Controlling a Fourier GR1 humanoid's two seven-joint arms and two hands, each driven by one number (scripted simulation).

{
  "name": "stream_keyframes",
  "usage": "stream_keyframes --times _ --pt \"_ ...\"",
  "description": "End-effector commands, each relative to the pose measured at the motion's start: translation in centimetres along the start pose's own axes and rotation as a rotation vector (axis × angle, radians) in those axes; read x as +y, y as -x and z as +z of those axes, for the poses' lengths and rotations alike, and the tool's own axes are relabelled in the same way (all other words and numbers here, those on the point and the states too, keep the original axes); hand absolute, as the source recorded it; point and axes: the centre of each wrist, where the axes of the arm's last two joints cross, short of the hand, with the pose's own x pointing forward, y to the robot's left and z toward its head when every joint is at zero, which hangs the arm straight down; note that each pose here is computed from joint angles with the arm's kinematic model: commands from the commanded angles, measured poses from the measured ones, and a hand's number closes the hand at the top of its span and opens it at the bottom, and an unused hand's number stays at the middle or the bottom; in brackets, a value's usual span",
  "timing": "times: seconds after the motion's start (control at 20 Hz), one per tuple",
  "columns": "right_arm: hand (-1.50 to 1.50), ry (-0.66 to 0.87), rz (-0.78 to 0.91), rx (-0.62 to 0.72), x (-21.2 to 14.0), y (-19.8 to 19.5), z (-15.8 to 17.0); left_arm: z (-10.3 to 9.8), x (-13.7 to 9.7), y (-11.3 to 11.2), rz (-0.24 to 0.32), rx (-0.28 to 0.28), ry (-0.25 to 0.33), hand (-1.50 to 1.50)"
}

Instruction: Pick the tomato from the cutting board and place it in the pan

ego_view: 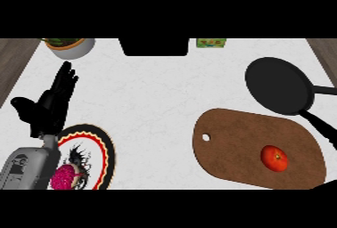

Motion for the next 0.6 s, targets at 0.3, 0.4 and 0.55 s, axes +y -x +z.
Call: stream_keyframes --times 0.3,0.4,0.55 --pt "-1.50 -0.053 0.088 0.027 2.4 -0.2 -3.3 0.1 0.4 0.2 -0.001 -0.005 -0.006 0.00" --pt "-1.50 -0.065 0.150 0.083 2.3 -1.1 -1.4 1.8 0.8 0.5 0.004 0.009 0.000 0.00" --pt "-1.50 -0.098 0.201 0.115 3.0 0.6 -2.1 1.1 -0.9 0.6 -0.014 0.011 -0.001 0.00"
